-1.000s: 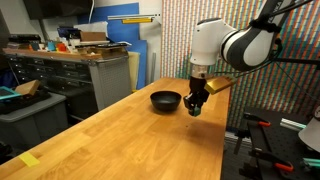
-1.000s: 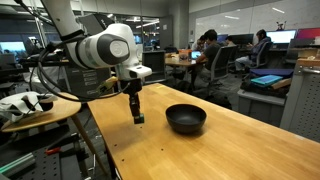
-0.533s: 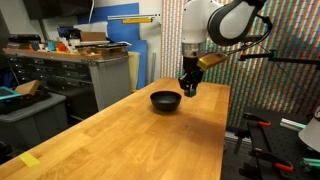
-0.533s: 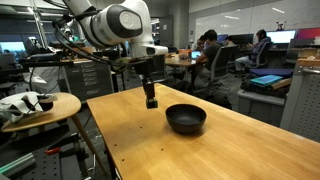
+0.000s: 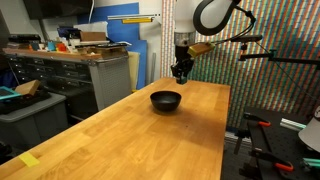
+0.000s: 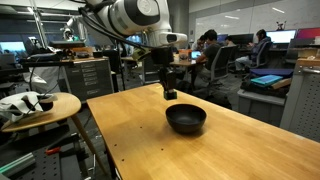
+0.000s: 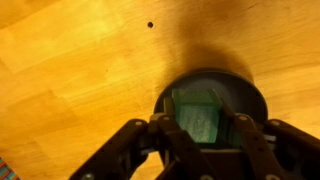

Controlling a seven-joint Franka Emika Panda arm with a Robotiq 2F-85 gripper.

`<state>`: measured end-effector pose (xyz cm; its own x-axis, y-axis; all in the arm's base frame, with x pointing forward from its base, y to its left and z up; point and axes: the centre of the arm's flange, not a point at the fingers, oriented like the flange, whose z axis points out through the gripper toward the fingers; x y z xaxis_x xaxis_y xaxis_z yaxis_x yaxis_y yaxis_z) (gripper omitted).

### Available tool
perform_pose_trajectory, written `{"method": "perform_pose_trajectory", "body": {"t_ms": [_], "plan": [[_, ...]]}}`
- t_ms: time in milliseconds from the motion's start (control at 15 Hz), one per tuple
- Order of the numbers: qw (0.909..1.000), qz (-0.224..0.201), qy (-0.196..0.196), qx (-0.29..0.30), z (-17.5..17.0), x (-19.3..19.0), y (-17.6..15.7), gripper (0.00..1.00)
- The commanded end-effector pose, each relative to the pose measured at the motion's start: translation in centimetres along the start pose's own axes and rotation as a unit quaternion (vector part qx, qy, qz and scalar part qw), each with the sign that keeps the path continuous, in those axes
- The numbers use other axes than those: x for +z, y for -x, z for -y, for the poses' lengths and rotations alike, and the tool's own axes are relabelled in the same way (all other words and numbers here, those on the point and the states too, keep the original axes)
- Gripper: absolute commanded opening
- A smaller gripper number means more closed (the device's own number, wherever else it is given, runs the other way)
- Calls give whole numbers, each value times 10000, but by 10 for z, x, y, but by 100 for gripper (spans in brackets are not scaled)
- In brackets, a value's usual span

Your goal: Put the green block in the bowl

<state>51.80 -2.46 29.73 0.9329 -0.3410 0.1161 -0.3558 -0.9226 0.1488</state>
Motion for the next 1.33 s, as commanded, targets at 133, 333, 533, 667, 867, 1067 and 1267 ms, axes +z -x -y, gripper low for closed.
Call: {"method": "perform_pose_trajectory", "body": {"t_ms": [133, 333, 533, 667, 867, 1067, 1267], "plan": [[9997, -93, -186, -123, -3, 26, -46, 17], [9993, -111, -328, -147, -1, 46, -57, 17], [9986, -151, -483, -159, 6, 68, -63, 17], [9980, -195, -580, -137, 10, 82, -66, 17], [9970, -271, -715, -104, 14, 101, -70, 17], [9965, -216, -807, -72, 16, 114, -71, 67], [9962, -174, -856, -57, 18, 115, -72, 81]]}}
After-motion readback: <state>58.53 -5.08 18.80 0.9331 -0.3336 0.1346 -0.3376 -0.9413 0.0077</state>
